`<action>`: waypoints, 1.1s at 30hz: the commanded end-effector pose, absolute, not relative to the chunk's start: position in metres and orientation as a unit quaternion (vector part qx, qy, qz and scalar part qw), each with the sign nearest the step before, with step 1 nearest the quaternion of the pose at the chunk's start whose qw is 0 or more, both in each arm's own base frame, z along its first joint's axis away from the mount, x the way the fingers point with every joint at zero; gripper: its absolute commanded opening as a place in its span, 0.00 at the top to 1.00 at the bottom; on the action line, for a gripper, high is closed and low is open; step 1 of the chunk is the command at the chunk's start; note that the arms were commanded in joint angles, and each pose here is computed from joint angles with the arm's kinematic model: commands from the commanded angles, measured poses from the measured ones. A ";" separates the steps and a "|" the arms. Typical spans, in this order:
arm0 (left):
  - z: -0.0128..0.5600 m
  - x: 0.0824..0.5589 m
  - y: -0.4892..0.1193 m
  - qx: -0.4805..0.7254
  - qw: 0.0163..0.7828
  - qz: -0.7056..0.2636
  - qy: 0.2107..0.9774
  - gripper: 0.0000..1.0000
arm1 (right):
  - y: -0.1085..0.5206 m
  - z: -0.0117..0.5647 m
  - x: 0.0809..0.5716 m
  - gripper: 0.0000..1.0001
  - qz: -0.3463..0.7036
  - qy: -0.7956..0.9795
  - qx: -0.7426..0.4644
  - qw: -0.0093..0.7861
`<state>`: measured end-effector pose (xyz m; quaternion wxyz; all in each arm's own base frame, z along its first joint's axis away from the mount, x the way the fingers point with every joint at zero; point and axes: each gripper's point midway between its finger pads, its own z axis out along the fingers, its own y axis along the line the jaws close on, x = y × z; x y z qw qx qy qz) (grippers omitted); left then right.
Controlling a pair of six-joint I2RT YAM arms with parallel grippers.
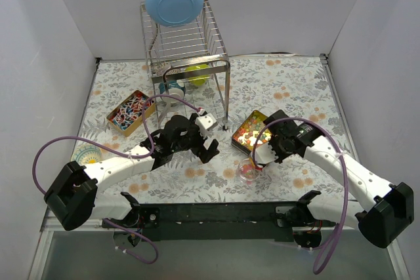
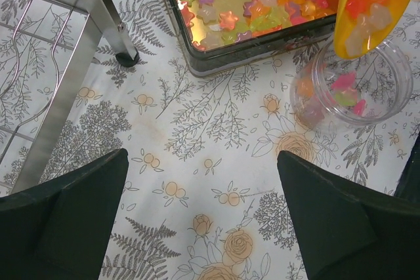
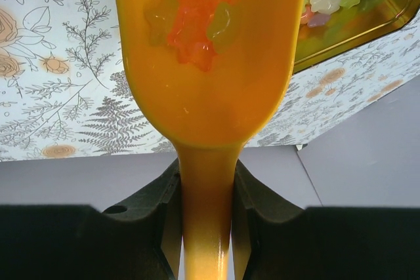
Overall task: Pack the candies
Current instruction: Place the fake candies in the packing bottle, then adjust the spatula.
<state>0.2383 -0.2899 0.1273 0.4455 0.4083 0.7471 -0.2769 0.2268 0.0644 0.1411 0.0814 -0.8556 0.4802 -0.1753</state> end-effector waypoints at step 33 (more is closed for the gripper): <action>0.197 0.243 -0.349 0.383 0.448 -0.411 0.695 0.17 | 0.100 0.185 0.235 0.99 -0.177 0.571 -0.785 0.163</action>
